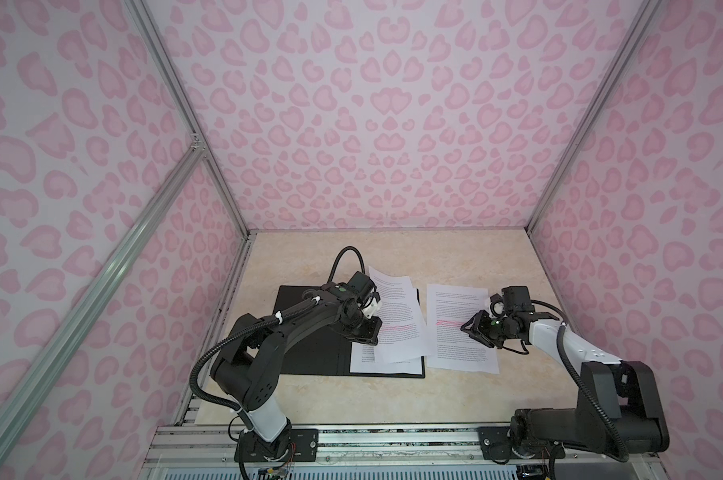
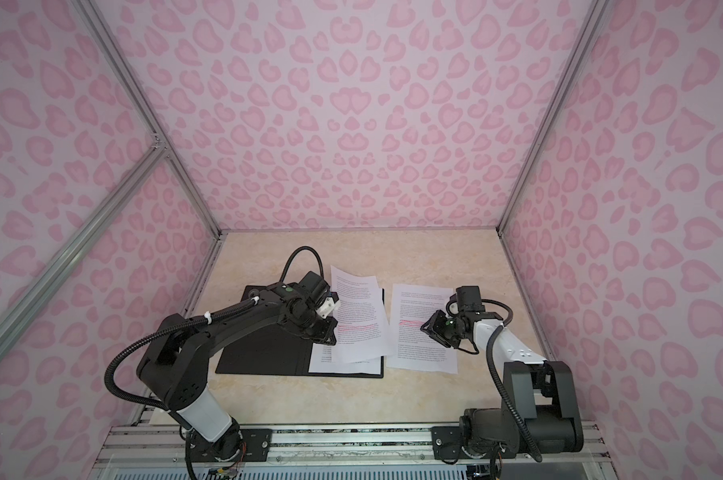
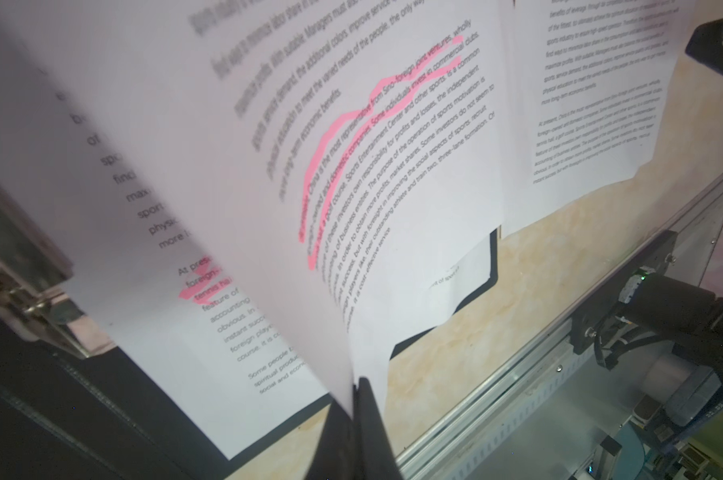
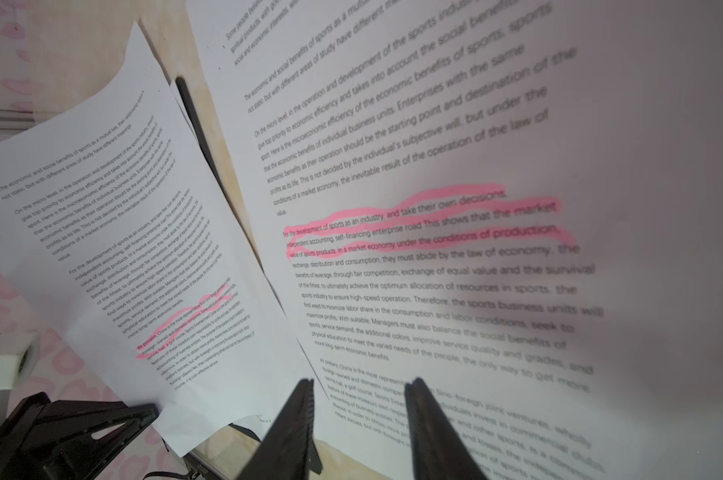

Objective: Put the files into the folder
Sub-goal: 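Lower the held papers onto the folder's clip side with the left gripper and release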

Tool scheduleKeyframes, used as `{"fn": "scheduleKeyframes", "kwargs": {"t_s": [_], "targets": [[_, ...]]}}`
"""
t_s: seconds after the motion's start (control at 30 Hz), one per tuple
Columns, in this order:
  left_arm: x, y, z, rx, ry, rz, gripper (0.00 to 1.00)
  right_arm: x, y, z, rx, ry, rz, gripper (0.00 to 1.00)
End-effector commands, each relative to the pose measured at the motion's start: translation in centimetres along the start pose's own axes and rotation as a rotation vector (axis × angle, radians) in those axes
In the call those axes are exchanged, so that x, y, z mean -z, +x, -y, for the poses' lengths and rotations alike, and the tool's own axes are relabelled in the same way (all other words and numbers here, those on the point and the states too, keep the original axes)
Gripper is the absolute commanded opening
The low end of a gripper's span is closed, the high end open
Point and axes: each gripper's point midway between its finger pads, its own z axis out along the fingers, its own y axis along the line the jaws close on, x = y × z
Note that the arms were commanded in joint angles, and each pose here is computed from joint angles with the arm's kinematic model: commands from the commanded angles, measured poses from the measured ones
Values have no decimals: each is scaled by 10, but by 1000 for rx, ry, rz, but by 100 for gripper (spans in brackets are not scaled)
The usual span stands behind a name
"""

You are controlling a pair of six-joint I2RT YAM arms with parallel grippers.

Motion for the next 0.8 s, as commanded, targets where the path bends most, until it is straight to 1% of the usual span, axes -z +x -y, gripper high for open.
{"fn": "scheduleKeyframes", "kwargs": {"t_s": [0.0,0.1,0.27,0.3,0.33,0.4,0.43,0.47,0.5,0.53,0.63,0.67,0.77], "targets": [[-1,11,-1,-38,10,-40,4,-5,-8,-7,27,-8,11,40],[-7,16,-7,-38,-3,-51,4,-10,-10,-12,41,-6,0,41],[-16,15,-22,-26,-67,-73,4,-20,-14,-21,64,-6,-20,41],[-16,13,-23,-22,-79,-70,8,-23,-14,-23,67,-5,-26,41],[-15,10,-25,-17,-88,-68,17,-26,-13,-25,76,-5,-36,41],[-15,8,-27,-16,-96,-68,25,-31,-11,-28,87,-1,-51,41],[-14,7,-30,-15,-108,-66,32,-34,-11,-30,96,0,-58,41],[-14,8,-33,-12,-120,-63,45,-37,-9,-31,103,4,-70,41],[-14,8,-36,-10,-135,-59,53,-40,-8,-32,107,6,-80,41],[-13,8,-40,-9,-151,-54,65,-43,-7,-34,114,6,-86,41],[-7,8,-51,-9,-212,-28,92,-50,-5,-39,132,7,-104,41],[-4,6,-53,-7,-229,-16,99,-52,-5,-41,134,6,-106,41],[7,-2,-52,-19,-236,20,99,-58,-6,-45,137,-5,-108,41]]}}
